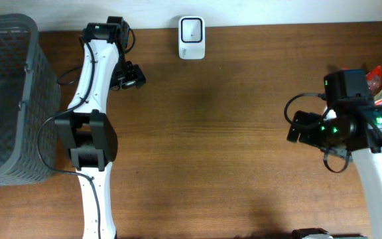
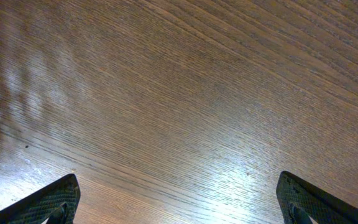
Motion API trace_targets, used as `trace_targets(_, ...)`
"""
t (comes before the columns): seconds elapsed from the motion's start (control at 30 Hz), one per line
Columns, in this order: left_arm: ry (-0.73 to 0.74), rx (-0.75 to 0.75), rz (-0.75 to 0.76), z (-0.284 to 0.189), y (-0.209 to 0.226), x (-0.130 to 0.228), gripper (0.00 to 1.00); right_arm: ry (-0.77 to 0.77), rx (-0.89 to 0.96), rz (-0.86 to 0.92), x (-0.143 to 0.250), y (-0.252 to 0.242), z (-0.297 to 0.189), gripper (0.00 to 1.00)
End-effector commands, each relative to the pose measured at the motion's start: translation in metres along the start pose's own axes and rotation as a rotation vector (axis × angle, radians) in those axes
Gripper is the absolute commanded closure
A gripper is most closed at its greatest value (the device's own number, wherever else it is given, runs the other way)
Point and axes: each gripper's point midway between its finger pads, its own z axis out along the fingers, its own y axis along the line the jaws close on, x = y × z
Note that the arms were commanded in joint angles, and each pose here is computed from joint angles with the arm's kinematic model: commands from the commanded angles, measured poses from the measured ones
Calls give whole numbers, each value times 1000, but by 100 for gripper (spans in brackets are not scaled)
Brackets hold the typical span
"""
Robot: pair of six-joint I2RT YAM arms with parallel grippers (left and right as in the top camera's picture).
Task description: Scan the item barcode
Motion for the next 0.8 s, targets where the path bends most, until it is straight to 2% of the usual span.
trace_targets(0.0, -13, 10, -12, -8, 0, 0, 1, -88, -52, -17, -3, 7, 9, 2)
trace_targets(0.1, -12, 11, -12, -8, 0, 0, 1, -212, -104, -20, 7, 4, 25, 2)
trace_targets(0.33, -13, 10, -12, -8, -1, 0, 1, -703, -310, 10, 21, 0, 42, 2)
trace_targets(0.6, -13, 11, -10, -8, -1, 1, 1, -911, -449, 0, 34, 7, 63, 2)
trace_targets(0.77, -13, 11, -10, -8, -1, 1, 1, -1032, -493, -27, 32, 10, 57, 2)
